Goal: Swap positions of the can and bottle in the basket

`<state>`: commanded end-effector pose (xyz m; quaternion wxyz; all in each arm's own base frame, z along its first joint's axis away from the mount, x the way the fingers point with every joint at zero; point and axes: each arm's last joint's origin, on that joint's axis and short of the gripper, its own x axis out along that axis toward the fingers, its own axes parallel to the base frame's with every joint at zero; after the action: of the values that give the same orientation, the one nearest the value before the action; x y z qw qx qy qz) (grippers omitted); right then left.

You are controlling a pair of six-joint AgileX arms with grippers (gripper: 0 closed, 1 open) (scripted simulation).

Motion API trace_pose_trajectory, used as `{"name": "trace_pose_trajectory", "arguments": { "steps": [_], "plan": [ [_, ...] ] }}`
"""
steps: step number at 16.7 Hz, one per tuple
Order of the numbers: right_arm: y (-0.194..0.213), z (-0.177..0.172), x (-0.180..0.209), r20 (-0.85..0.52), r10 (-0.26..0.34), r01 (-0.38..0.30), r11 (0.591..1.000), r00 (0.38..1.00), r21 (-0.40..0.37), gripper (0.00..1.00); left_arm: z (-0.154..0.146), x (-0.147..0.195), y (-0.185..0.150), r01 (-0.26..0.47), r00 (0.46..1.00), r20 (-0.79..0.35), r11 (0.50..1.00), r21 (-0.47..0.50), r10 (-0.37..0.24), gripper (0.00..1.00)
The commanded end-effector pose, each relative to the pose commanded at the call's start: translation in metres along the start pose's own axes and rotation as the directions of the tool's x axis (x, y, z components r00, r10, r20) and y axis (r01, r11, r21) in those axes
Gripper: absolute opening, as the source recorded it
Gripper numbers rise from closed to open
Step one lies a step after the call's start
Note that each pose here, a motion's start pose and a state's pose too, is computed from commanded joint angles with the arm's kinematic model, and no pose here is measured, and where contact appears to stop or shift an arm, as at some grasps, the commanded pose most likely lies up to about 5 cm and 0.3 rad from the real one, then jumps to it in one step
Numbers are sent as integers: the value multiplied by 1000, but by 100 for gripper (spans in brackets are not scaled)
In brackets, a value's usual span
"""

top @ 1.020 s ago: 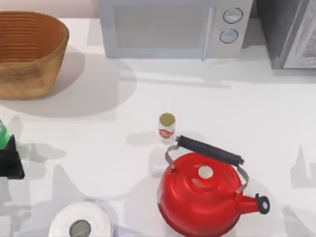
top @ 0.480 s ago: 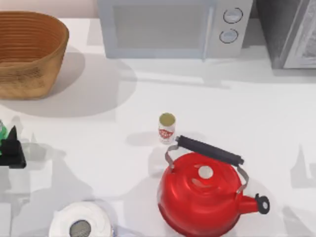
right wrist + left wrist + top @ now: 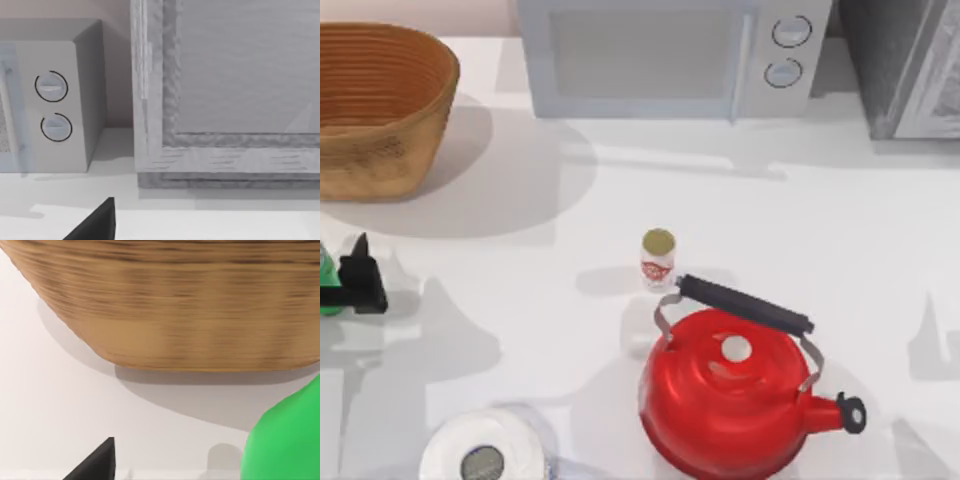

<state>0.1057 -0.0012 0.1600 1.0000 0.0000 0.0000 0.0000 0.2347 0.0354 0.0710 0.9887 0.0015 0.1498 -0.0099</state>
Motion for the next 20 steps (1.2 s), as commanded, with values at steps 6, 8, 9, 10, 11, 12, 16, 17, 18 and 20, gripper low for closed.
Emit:
{"name": "trace_pose_trajectory", "arguments": {
  "steps": [6, 8, 9, 10, 11, 12, 16, 17, 18, 20],
  "plan": [
    [0, 0, 0, 0, 0, 0, 1000, 1000, 0, 100, 0, 0, 0, 0, 1000, 0, 1000, 0, 0, 70],
    [0, 0, 0, 0, 0, 0, 1000, 1000, 0, 100, 0, 0, 0, 0, 1000, 0, 1000, 0, 0, 55],
    [0, 0, 0, 0, 0, 0, 1000, 1000, 0, 100, 0, 0, 0, 0, 1000, 0, 1000, 0, 0, 47],
    [0, 0, 0, 0, 0, 0, 1000, 1000, 0, 100, 0, 0, 0, 0, 1000, 0, 1000, 0, 0, 40],
    [0, 0, 0, 0, 0, 0, 1000, 1000, 0, 100, 0, 0, 0, 0, 1000, 0, 1000, 0, 0, 32],
    [0, 0, 0, 0, 0, 0, 1000, 1000, 0, 100, 0, 0, 0, 0, 1000, 0, 1000, 0, 0, 25],
    [0, 0, 0, 0, 0, 0, 1000, 1000, 0, 100, 0, 0, 0, 0, 1000, 0, 1000, 0, 0, 0],
    [0, 0, 0, 0, 0, 0, 1000, 1000, 0, 100, 0, 0, 0, 0, 1000, 0, 1000, 0, 0, 0],
    [0, 0, 0, 0, 0, 0, 1000, 1000, 0, 100, 0, 0, 0, 0, 1000, 0, 1000, 0, 0, 0],
    [0, 0, 0, 0, 0, 0, 1000, 1000, 0, 100, 0, 0, 0, 0, 1000, 0, 1000, 0, 0, 0]
  ]
}}
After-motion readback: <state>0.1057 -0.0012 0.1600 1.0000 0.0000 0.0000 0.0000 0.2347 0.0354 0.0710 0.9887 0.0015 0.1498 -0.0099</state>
